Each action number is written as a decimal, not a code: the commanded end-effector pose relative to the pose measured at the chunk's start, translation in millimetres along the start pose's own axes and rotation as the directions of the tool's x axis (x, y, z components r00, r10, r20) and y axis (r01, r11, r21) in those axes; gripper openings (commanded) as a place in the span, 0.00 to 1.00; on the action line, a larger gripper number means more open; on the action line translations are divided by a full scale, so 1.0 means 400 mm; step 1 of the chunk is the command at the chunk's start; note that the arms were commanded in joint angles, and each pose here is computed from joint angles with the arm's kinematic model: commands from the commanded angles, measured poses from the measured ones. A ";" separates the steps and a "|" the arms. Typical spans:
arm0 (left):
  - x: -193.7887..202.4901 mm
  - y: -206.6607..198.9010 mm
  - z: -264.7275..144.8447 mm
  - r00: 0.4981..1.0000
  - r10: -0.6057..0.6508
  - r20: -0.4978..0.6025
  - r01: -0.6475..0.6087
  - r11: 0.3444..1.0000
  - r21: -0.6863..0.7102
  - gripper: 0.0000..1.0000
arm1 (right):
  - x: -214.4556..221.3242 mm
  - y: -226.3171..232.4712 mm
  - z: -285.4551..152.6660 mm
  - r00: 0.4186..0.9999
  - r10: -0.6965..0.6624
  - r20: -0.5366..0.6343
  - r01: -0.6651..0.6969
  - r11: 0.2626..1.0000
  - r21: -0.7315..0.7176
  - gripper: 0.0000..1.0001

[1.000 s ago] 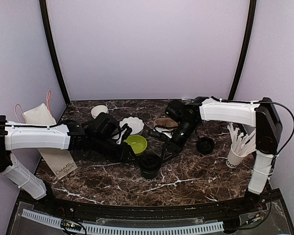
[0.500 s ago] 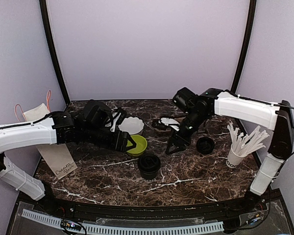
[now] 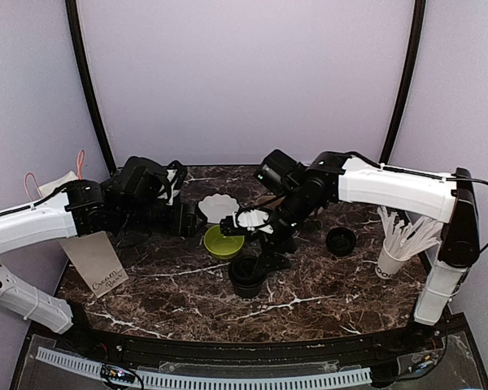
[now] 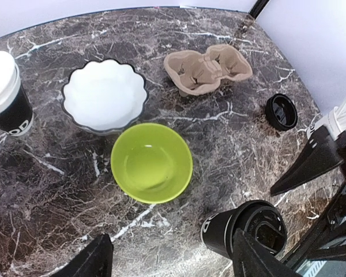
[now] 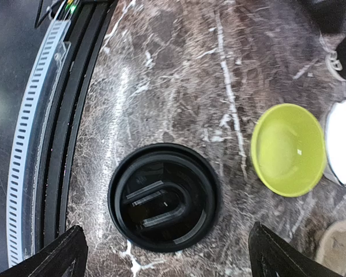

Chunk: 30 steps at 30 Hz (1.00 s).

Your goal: Pack the takeout coffee

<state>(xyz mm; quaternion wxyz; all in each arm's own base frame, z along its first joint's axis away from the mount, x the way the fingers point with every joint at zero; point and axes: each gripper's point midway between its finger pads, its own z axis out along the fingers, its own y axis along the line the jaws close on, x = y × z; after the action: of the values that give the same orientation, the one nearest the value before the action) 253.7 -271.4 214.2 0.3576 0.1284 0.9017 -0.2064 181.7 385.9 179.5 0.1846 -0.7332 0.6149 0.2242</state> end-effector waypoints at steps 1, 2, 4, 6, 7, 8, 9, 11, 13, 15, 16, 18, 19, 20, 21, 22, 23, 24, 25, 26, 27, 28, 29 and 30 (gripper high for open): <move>-0.018 0.034 -0.040 0.998 -0.024 0.056 0.026 0.999 -0.040 0.74 | -0.003 0.010 0.047 0.995 -0.084 -0.049 0.085 0.996 0.006 0.98; -0.018 0.038 -0.045 0.998 -0.024 0.058 0.027 0.999 -0.044 0.74 | 0.003 0.015 0.057 0.994 -0.093 -0.065 0.093 0.996 0.004 0.98; -0.020 0.044 -0.048 0.998 -0.022 0.064 0.025 0.998 -0.052 0.75 | 0.008 0.016 0.073 0.992 -0.098 -0.085 0.100 0.995 0.010 0.98; -0.020 0.048 -0.048 0.998 -0.020 0.064 0.024 0.998 -0.058 0.75 | 0.012 0.012 0.083 0.991 -0.089 -0.098 0.091 0.996 0.017 0.98; -0.020 0.049 -0.048 0.998 -0.017 0.064 0.021 0.998 -0.059 0.75 | 0.014 0.011 0.087 0.991 -0.084 -0.102 0.086 0.996 0.016 0.98; -0.019 0.050 -0.047 0.998 -0.017 0.063 0.021 0.998 -0.059 0.75 | 0.016 0.011 0.091 0.991 -0.080 -0.106 0.081 0.997 0.013 0.98; -0.020 0.051 -0.046 0.998 -0.016 0.063 0.019 0.998 -0.060 0.75 | 0.017 0.011 0.092 0.991 -0.077 -0.110 0.079 0.997 0.012 0.97; -0.020 0.052 -0.043 0.998 -0.016 0.060 0.019 0.998 -0.061 0.75 | 0.021 0.015 0.096 0.990 -0.076 -0.116 0.077 0.997 0.001 0.94; -0.020 0.053 -0.038 0.998 -0.016 0.058 0.019 0.998 -0.060 0.75 | 0.024 0.018 0.103 0.989 -0.078 -0.127 0.078 0.997 -0.004 0.90; -0.018 0.054 -0.034 0.999 -0.015 0.052 0.018 0.998 -0.061 0.75 | 0.030 0.021 0.109 0.987 -0.076 -0.140 0.075 0.997 -0.011 0.87; -0.016 0.053 -0.031 0.999 -0.015 0.049 0.017 0.998 -0.060 0.75 | 0.033 0.024 0.113 0.986 -0.076 -0.147 0.074 0.997 -0.015 0.86; -0.013 0.054 -0.027 0.999 -0.012 0.043 0.014 0.998 -0.061 0.76 | 0.036 0.027 0.117 0.985 -0.072 -0.157 0.070 0.997 -0.018 0.84; -0.012 0.054 -0.025 0.999 -0.013 0.041 0.016 0.998 -0.061 0.75 | 0.037 0.027 0.119 0.985 -0.070 -0.161 0.069 0.998 -0.016 0.82; -0.013 0.054 -0.024 0.999 -0.015 0.041 0.017 0.998 -0.060 0.75 | 0.037 0.025 0.120 0.984 -0.068 -0.163 0.067 0.998 -0.011 0.80; -0.013 0.052 -0.023 0.999 -0.015 0.041 0.017 0.998 -0.058 0.76 | 0.034 0.023 0.118 0.985 -0.066 -0.159 0.066 0.998 -0.005 0.78; -0.013 0.052 -0.022 0.999 -0.016 0.040 0.018 0.998 -0.057 0.76 | 0.032 0.023 0.117 0.986 -0.064 -0.157 0.064 0.998 -0.001 0.76; -0.012 0.052 -0.020 0.999 -0.016 0.038 0.018 0.998 -0.056 0.76 | 0.028 0.019 0.114 0.986 -0.062 -0.152 0.064 0.998 0.007 0.75; -0.012 0.051 -0.019 0.999 -0.015 0.036 0.017 0.998 -0.054 0.76 | 0.024 0.019 0.110 0.987 -0.063 -0.147 0.065 0.998 0.011 0.74; -0.012 0.050 -0.018 0.999 -0.014 0.034 0.016 0.998 -0.053 0.76 | 0.019 0.018 0.105 0.988 -0.062 -0.141 0.065 0.998 0.015 0.73; -0.013 0.050 -0.017 0.999 -0.013 0.034 0.014 0.999 -0.052 0.76 | 0.016 0.018 0.100 0.989 -0.058 -0.137 0.061 0.998 0.018 0.73; -0.011 0.050 -0.015 1.000 -0.011 0.029 0.013 0.998 -0.053 0.76 | 0.013 0.019 0.094 0.989 -0.055 -0.135 0.058 0.998 0.020 0.72; -0.014 0.049 -0.016 0.999 -0.011 0.030 0.013 0.999 -0.052 0.76 | 0.010 0.017 0.082 0.990 -0.054 -0.132 0.058 0.998 0.028 0.71; -0.013 0.048 -0.016 1.000 -0.008 0.027 0.010 0.998 -0.054 0.76 | 0.010 0.013 0.071 0.990 -0.047 -0.130 0.052 0.998 0.037 0.71; -0.016 0.047 -0.018 1.000 -0.006 0.029 0.008 0.999 -0.053 0.76 | 0.008 0.006 0.056 0.992 -0.037 -0.122 0.043 0.998 0.047 0.70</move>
<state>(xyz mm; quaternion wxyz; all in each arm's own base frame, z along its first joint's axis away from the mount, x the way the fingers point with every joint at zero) 261.5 -253.4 220.7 0.3783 0.1041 0.8996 -0.1919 172.1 395.3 132.8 0.1429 -0.7638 0.6088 0.1597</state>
